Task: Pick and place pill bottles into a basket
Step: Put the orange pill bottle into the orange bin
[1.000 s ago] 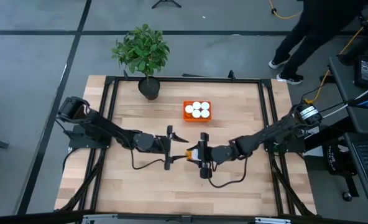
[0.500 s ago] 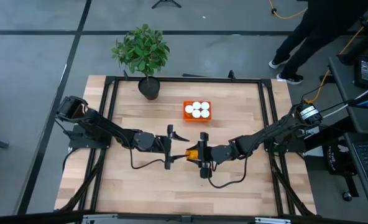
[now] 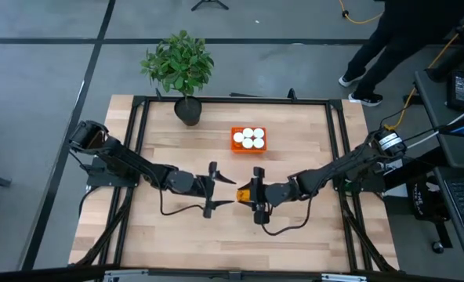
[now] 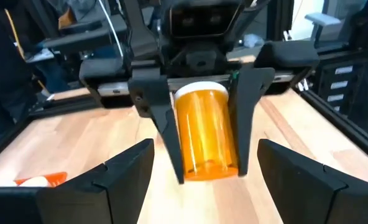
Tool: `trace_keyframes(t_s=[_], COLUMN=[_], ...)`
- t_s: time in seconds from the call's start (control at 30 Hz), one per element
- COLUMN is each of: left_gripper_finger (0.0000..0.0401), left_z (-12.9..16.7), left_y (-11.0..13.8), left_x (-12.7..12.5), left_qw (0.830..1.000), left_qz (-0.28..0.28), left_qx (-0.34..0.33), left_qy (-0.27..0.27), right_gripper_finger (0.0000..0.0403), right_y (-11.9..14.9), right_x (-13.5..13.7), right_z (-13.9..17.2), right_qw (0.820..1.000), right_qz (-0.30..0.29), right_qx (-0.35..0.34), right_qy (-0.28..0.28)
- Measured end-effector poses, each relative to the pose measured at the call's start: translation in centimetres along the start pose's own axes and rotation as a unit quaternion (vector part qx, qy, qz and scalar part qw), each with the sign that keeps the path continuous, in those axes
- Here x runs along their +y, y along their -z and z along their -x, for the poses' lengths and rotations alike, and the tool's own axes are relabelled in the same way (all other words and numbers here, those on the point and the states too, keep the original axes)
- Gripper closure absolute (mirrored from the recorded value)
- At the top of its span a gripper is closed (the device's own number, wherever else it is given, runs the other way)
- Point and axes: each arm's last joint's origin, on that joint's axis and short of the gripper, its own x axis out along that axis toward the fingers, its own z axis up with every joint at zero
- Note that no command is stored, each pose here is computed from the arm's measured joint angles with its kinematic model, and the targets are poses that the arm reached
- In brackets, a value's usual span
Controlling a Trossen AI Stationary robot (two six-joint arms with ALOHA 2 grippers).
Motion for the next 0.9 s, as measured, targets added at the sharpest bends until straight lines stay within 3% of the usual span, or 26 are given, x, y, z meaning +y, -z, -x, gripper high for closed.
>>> trace_keyframes(t_s=[0.13, 0.33, 0.77, 0.9], left_gripper_finger=[0.0118, 0.0118, 0.0118, 0.0118], left_z=[0.0, 0.1, 0.1, 0.1], left_y=[0.0, 0.0, 0.0, 0.0], left_x=[-0.2, -0.4, -0.4, -0.4], left_qw=[1.000, 1.000, 1.000, 1.000], left_qz=[-0.004, -0.015, -0.010, -0.003], left_qx=[0.002, 0.001, 0.001, 0.001], left_qy=[0.003, 0.007, 0.007, 0.007], right_gripper_finger=[0.0202, 0.0202, 0.0202, 0.0202], right_y=[1.3, 3.6, 6.4, 6.8], right_x=[-0.9, -2.1, -2.8, -2.7], right_z=[-0.3, 0.1, 1.8, 1.7], right_qw=[0.996, 0.971, 0.911, 0.905], right_qz=[-0.053, -0.132, -0.200, -0.204], right_qx=[0.075, 0.197, 0.351, 0.362], right_qy=[-0.016, 0.018, 0.087, 0.086])
